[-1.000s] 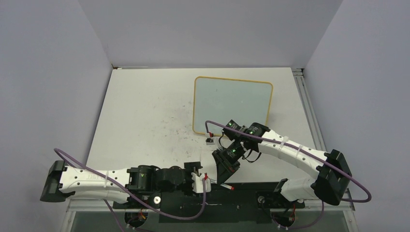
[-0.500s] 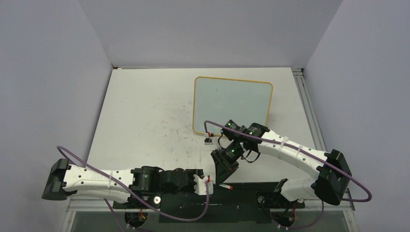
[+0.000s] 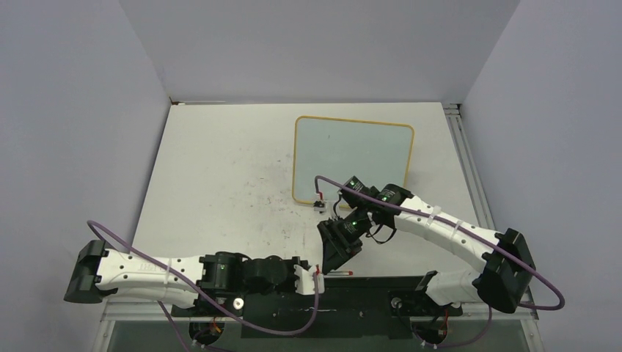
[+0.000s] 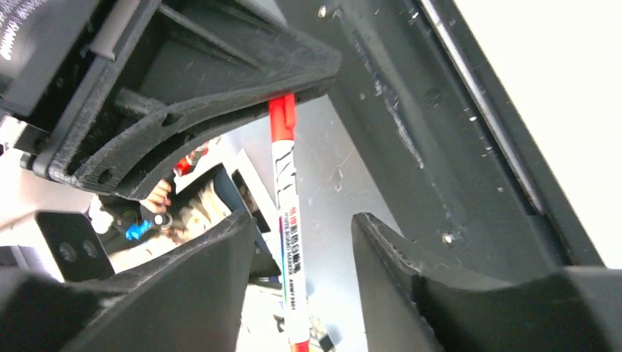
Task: Write a sentence on the whiteboard
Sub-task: Open the whiteboard marker at the center of the board.
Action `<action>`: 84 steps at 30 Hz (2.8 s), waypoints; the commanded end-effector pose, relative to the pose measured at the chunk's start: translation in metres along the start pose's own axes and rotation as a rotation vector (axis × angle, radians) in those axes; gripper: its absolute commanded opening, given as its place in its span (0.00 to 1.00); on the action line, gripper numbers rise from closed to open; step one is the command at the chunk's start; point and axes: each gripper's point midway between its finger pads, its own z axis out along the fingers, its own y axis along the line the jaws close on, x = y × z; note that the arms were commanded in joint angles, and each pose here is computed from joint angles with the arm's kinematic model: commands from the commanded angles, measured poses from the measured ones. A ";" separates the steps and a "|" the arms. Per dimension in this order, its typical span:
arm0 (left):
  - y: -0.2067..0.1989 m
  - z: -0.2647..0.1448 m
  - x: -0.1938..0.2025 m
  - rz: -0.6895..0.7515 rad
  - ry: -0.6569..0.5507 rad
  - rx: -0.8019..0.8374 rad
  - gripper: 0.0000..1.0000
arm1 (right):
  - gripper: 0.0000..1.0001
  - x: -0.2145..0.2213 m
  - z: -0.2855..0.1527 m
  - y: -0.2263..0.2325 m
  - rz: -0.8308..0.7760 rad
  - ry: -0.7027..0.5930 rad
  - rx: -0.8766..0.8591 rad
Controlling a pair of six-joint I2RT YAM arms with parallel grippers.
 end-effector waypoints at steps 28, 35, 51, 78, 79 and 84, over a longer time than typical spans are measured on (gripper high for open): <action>0.042 -0.011 -0.033 -0.266 -0.102 0.048 0.00 | 0.84 -0.055 -0.046 0.016 -0.123 -0.546 -0.016; 0.040 -0.009 -0.033 -0.266 -0.095 0.062 0.00 | 0.74 -0.056 -0.036 0.022 -0.140 -0.540 -0.027; 0.040 -0.007 -0.031 -0.283 -0.078 0.074 0.00 | 0.56 -0.044 -0.025 0.022 -0.121 -0.504 -0.055; 0.039 -0.005 -0.028 -0.283 -0.064 0.075 0.00 | 0.23 -0.041 -0.017 0.020 -0.108 -0.504 -0.063; 0.039 -0.005 -0.028 -0.283 -0.065 0.076 0.00 | 0.20 -0.041 -0.018 0.020 -0.110 -0.505 -0.061; 0.040 -0.005 -0.027 -0.283 -0.062 0.071 0.00 | 0.05 -0.043 -0.020 0.015 -0.121 -0.518 -0.020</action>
